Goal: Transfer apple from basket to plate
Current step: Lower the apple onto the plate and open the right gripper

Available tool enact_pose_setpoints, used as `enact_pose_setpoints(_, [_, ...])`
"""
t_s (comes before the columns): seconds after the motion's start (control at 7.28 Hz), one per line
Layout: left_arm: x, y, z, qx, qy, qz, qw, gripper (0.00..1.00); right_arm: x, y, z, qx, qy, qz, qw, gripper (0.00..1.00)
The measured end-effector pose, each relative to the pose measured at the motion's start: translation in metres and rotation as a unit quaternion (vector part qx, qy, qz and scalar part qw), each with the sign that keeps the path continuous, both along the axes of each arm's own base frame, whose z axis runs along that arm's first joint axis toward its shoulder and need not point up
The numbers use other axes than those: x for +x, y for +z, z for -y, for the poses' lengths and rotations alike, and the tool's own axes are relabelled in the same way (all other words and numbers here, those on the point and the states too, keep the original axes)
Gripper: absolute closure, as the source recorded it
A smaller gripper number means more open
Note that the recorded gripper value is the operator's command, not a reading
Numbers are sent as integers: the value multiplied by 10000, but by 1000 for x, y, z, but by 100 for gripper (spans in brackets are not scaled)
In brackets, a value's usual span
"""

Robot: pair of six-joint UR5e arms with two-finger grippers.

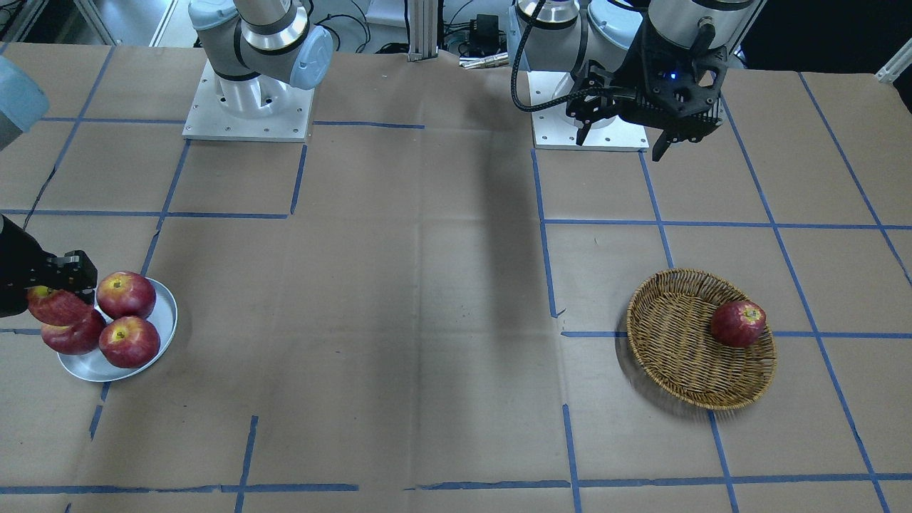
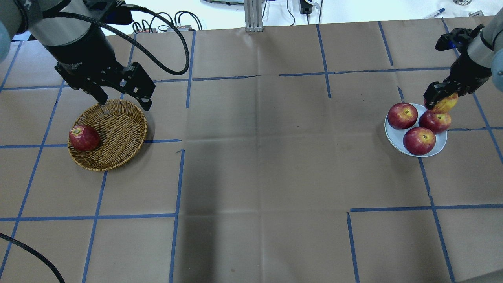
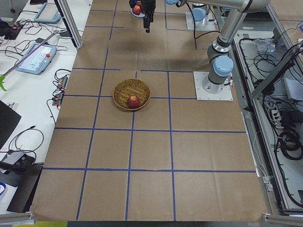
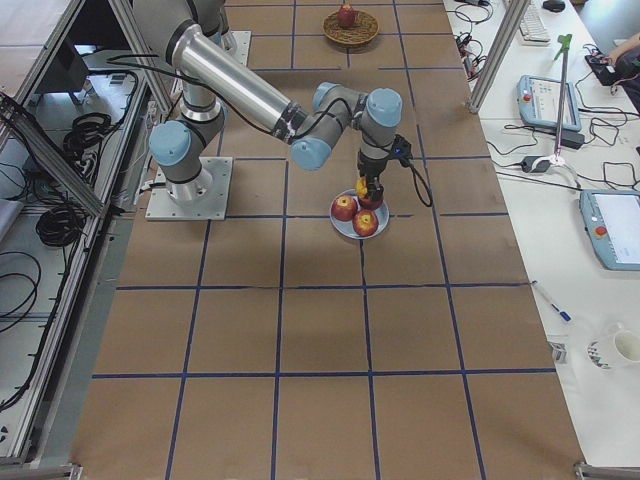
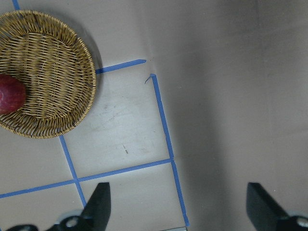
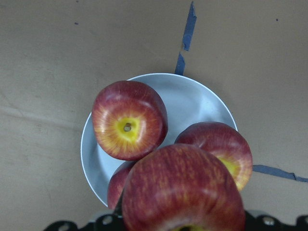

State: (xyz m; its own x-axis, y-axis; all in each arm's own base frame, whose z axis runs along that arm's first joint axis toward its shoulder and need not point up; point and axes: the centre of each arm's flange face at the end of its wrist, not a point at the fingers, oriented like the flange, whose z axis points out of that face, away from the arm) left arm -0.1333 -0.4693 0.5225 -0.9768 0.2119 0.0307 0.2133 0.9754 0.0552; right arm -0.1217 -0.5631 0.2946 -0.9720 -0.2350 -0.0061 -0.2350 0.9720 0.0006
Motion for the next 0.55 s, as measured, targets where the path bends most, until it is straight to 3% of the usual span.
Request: enact_pose_setpoints(0.55, [0, 0, 0, 3, 3, 0, 10000, 1, -1, -31, -1, 106, 0, 48, 9999, 38])
